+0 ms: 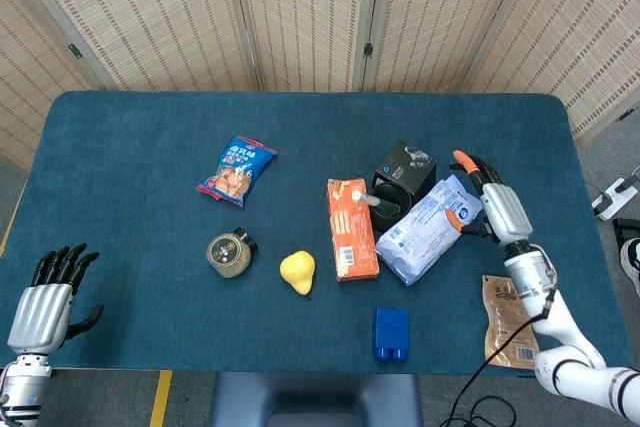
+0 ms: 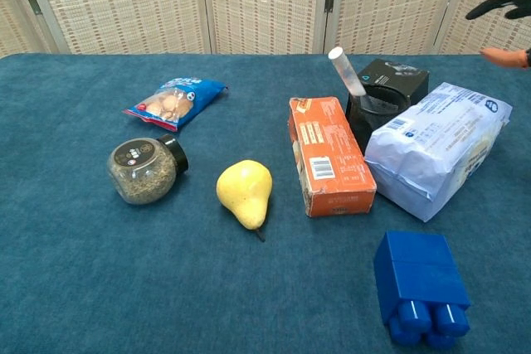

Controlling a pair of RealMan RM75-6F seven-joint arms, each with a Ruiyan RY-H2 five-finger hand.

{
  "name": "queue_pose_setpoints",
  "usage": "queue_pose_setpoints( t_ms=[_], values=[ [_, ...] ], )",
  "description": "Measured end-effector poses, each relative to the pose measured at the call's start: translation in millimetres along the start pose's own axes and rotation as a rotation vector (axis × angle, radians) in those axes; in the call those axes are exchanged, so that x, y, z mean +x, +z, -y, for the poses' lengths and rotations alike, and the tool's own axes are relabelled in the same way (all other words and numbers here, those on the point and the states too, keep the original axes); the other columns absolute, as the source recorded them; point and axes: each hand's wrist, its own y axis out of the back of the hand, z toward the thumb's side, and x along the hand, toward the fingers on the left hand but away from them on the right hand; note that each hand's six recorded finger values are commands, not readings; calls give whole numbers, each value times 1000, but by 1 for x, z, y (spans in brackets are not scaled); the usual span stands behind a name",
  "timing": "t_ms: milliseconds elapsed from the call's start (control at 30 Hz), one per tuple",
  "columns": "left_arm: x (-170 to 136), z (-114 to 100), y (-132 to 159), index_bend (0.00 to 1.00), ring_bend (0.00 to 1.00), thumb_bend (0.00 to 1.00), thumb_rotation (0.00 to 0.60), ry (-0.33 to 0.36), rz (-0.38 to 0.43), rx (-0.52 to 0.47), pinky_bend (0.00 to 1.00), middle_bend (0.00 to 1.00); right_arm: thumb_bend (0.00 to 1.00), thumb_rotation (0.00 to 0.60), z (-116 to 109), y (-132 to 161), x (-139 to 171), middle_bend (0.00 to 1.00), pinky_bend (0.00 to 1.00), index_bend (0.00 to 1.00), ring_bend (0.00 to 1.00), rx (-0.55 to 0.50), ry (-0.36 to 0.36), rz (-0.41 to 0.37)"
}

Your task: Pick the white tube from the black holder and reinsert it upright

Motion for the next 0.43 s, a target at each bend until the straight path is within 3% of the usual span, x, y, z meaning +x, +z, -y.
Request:
queue_pose_setpoints(
  t_ms=[200,433],
  values=[
    [0,-1,4,198,57,321,600,7,6,-1,93,112,327,600,-34,-15,73,212,50,46,66,210,-45,78],
    [-1,-6,5,189,57,321,600,43,-1,-4,93,113,327,600,-48,-29,140,194,50,46,54,267,-105,164]
  ],
)
